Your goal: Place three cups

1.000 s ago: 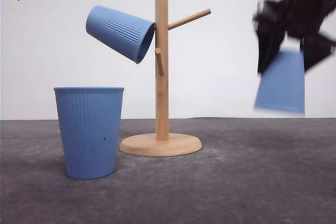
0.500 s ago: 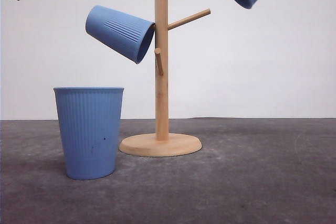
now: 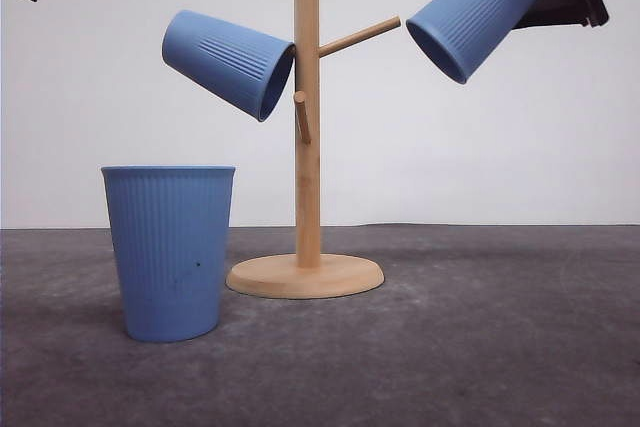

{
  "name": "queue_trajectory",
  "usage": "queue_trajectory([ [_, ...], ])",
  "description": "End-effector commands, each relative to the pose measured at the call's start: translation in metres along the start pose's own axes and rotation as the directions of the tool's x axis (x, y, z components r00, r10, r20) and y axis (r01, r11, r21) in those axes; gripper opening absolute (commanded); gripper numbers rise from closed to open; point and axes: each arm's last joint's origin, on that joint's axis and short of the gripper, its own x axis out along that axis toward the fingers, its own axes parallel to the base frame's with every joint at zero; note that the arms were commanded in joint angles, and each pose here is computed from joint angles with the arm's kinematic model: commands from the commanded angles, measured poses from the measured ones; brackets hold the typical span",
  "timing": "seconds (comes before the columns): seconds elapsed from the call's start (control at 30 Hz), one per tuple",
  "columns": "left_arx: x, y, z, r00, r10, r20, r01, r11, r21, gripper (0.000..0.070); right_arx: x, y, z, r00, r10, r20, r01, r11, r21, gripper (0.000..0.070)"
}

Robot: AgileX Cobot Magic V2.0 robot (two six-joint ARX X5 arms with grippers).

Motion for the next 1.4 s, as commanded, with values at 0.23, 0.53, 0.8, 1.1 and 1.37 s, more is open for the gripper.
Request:
queue_trajectory([
  [0.23,0.000,-0.001,0.007,0.999,0.022,0.039,-0.022,1.000,0.018,0.0499,-0.032,0.035,-0.048,0.995,0.005,0.100,0.005,0.994,-0.106,0.0370],
  [0.53,0.000,-0.001,0.008,0.998,0.018,0.055,-0.019,1.000,0.025,0.0499,-0.046,0.057,-0.076,0.957,0.025,0.288,-0.046,0.997,0.064,0.0370],
  [0.8,0.000,-0.001,0.008,0.998,0.014,0.054,-0.015,1.000,0.021,0.0499,-0.027,0.041,-0.064,0.963,0.168,0.209,-0.225,0.930,0.292,0.0371],
  [1.1,0.000,-0.001,0.008,0.998,0.014,0.054,-0.015,1.000,0.021,0.0499,-0.013,0.033,-0.046,0.963,0.222,0.155,-0.255,0.936,0.244,0.0371],
  [1.37,0.000,-0.001,0.008,0.999,0.010,0.052,-0.011,1.000,0.021,0.0499,-0.012,0.031,-0.020,0.964,0.201,0.175,-0.230,0.959,0.167,0.0371],
])
